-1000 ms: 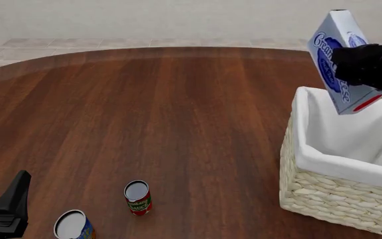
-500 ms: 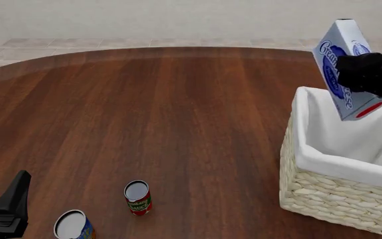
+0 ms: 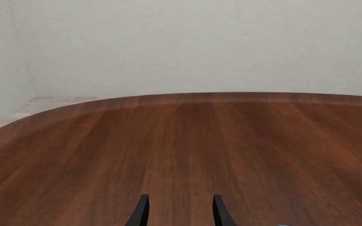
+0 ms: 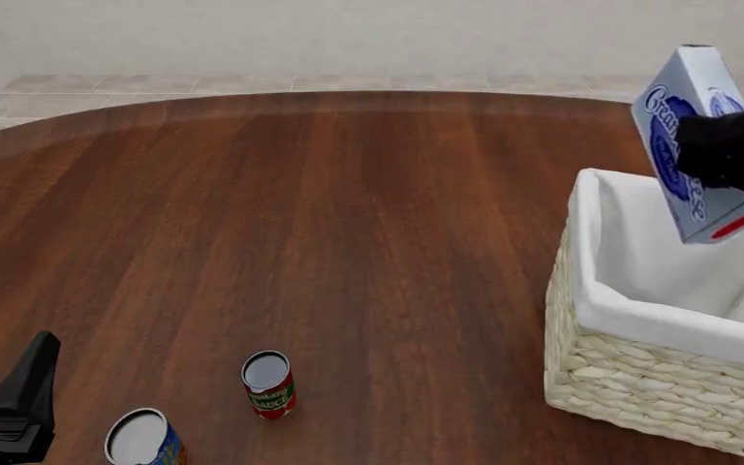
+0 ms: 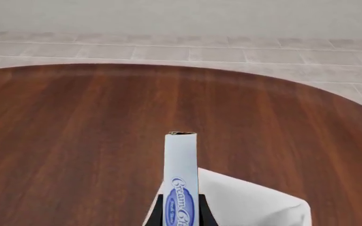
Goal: Pick up the cream cheese box, and put it in the basket.
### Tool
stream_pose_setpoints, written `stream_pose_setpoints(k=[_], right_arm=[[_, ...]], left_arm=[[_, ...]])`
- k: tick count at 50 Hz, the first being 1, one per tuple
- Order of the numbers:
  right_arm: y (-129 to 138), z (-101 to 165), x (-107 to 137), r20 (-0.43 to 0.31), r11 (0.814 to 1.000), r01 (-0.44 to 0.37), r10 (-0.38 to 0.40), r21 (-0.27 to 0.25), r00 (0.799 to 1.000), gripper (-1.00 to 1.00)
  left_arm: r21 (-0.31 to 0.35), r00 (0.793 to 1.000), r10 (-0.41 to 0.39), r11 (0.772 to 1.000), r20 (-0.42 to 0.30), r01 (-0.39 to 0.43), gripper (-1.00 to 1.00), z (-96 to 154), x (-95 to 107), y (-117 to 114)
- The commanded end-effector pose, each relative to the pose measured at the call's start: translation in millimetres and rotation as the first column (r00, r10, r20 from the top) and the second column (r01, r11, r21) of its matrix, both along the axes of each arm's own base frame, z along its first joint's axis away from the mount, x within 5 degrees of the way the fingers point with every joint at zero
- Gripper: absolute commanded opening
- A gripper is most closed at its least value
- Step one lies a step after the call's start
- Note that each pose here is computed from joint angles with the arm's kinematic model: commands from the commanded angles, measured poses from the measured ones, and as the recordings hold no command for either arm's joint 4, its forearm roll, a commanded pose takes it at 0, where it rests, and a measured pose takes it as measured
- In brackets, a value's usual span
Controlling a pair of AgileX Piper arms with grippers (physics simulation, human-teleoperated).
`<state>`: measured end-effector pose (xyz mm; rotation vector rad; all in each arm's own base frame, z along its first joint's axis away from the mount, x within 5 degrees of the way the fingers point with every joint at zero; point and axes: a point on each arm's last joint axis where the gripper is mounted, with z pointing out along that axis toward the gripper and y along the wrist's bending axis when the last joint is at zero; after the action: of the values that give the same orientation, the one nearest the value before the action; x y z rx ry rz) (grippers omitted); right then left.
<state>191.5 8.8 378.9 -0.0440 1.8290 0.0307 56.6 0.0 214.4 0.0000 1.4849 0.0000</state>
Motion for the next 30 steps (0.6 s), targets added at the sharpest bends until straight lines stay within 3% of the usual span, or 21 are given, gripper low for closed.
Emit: stream_pose_setpoints(k=[1, 30], right_arm=[[-3.9, -3.1, -1.1, 0.005, 1.0, 0.025, -0.025, 0.018, 1.0, -1.0], [-8.5, -19.3, 0.9, -0.006, 0.997, 0.058, -0.057, 0.048, 0.998, -1.0]], left_arm=[[0.0, 1.0, 0.0, 1.0, 0.0, 0.0, 1.0, 0.0, 0.0, 0.0], [0.0, 1.0, 0.0, 1.0, 0.0, 0.0, 1.0, 0.0, 0.0, 0.0]])
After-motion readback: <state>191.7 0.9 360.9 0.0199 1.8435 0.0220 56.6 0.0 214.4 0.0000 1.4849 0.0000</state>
